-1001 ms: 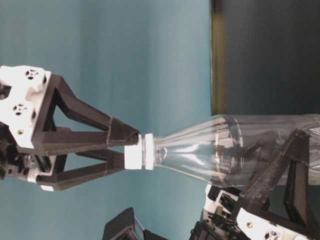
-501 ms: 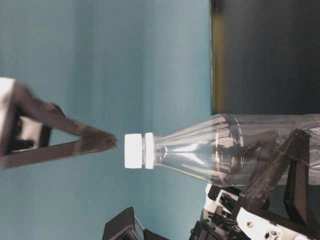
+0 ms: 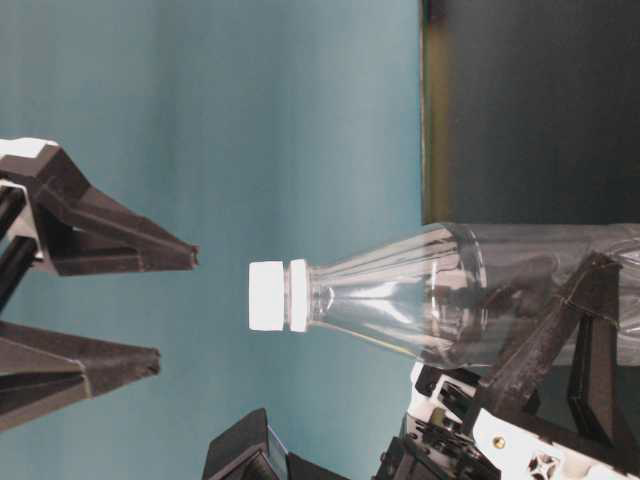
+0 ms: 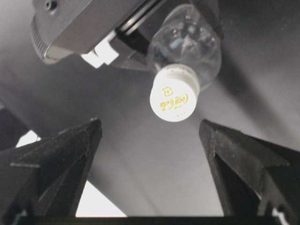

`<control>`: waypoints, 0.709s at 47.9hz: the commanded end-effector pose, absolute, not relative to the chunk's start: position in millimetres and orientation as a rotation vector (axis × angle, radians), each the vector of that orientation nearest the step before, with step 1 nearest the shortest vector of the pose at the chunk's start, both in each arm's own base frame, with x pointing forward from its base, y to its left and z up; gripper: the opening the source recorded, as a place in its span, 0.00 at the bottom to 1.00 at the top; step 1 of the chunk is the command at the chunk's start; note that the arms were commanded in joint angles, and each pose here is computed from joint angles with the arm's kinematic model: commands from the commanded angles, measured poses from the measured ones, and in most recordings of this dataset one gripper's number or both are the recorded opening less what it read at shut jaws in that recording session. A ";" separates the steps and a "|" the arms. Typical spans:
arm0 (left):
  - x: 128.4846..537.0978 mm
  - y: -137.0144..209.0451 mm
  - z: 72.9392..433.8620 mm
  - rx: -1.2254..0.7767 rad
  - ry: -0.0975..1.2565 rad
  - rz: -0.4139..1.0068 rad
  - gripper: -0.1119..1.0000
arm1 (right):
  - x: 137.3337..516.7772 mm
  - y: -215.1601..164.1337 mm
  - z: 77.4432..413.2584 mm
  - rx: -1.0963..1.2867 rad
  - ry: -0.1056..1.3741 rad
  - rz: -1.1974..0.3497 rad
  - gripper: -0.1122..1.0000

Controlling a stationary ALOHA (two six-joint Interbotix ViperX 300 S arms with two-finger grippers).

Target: Open the bottle cap by holding the bottle with the left arm and twisting the cap with the right arm.

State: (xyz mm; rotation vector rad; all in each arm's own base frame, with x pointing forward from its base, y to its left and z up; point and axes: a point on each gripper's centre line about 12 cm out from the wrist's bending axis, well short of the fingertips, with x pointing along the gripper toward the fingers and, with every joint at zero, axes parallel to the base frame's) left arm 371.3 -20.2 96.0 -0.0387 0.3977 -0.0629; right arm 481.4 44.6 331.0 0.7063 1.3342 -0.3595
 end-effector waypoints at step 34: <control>373.2 -24.5 97.0 -0.038 0.395 -0.075 0.83 | 485.1 43.1 290.0 0.683 1.412 -0.442 0.70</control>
